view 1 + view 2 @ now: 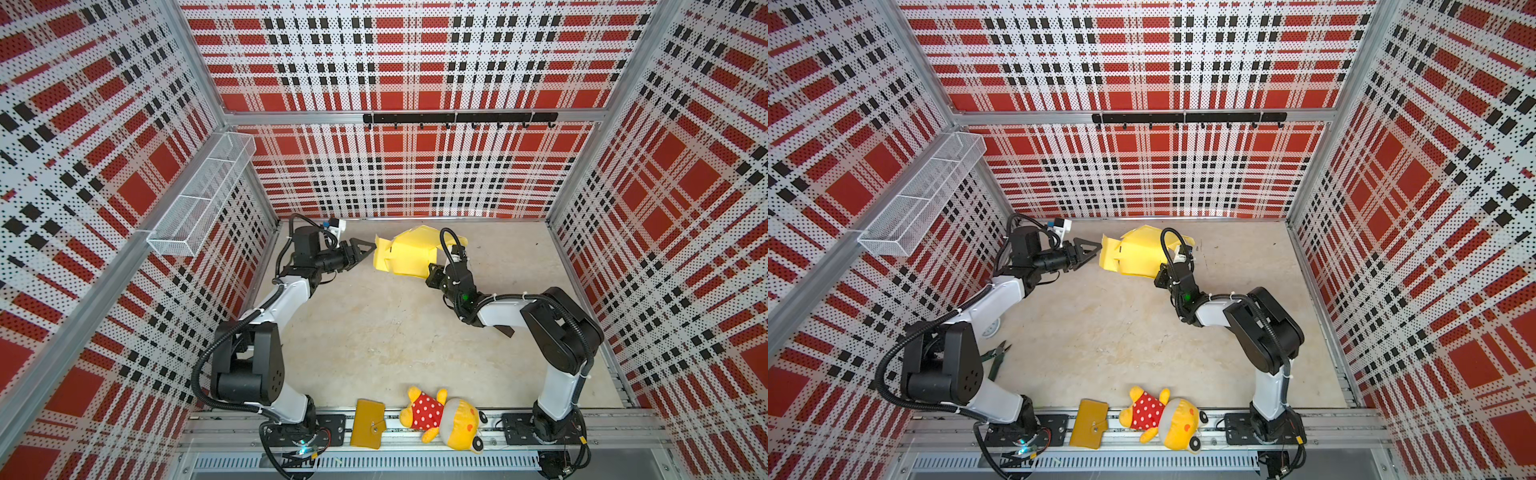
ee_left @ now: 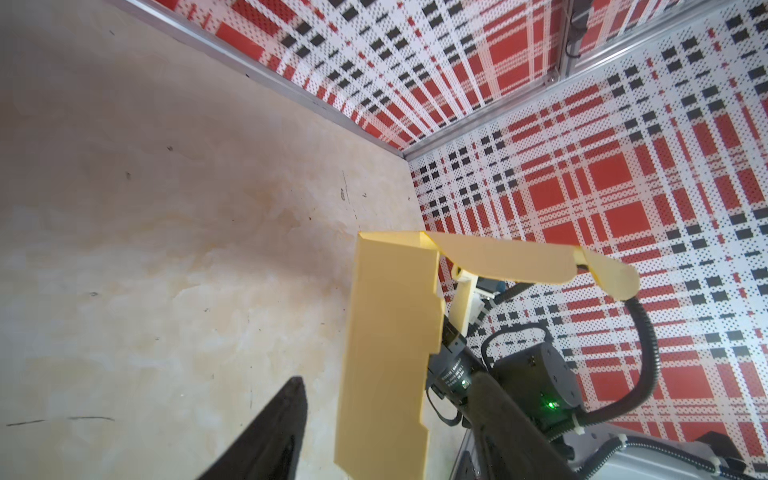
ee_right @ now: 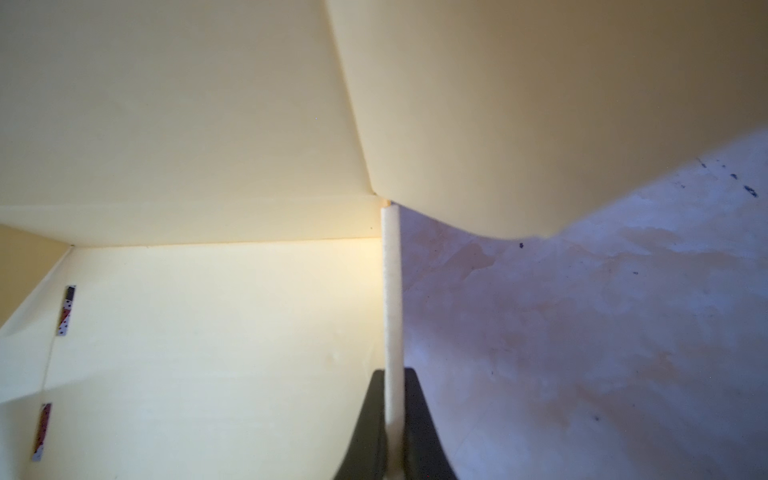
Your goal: Fold the paper box
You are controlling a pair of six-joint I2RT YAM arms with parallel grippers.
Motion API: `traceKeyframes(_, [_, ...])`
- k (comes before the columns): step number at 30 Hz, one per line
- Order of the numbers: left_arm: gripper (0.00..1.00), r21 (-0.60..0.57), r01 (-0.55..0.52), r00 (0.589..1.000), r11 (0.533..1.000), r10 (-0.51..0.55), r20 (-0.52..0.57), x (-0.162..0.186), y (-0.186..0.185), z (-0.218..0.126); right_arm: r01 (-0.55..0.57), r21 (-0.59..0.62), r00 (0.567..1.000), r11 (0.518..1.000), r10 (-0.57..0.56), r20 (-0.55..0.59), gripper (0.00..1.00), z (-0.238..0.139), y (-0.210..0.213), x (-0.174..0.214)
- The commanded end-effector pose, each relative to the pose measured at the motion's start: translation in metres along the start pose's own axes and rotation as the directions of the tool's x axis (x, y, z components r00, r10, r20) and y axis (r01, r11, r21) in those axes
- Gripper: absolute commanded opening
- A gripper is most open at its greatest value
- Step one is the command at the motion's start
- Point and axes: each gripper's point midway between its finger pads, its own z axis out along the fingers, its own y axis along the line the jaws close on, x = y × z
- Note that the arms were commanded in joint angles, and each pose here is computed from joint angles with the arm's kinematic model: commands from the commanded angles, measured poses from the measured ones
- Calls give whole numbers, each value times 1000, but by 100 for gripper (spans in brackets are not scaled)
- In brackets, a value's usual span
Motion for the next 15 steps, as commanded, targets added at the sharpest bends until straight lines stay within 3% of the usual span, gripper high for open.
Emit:
traceKeyframes(1, [62,-2,-15,999,1000,15,-35,10,1,13,-14,-22,999,1000,15,45,0,3,8,-14])
traceKeyframes(9, [57,18,-28,998,999,29,-59,15,-9,18,-16,-18,999,1000,17,47,0,2,7,-15])
traceKeyframes(15, [80,48,-57,998,997,58,-16,-4,-21,-2,-14,-16,999,1000,15,49,0,3,6,-15])
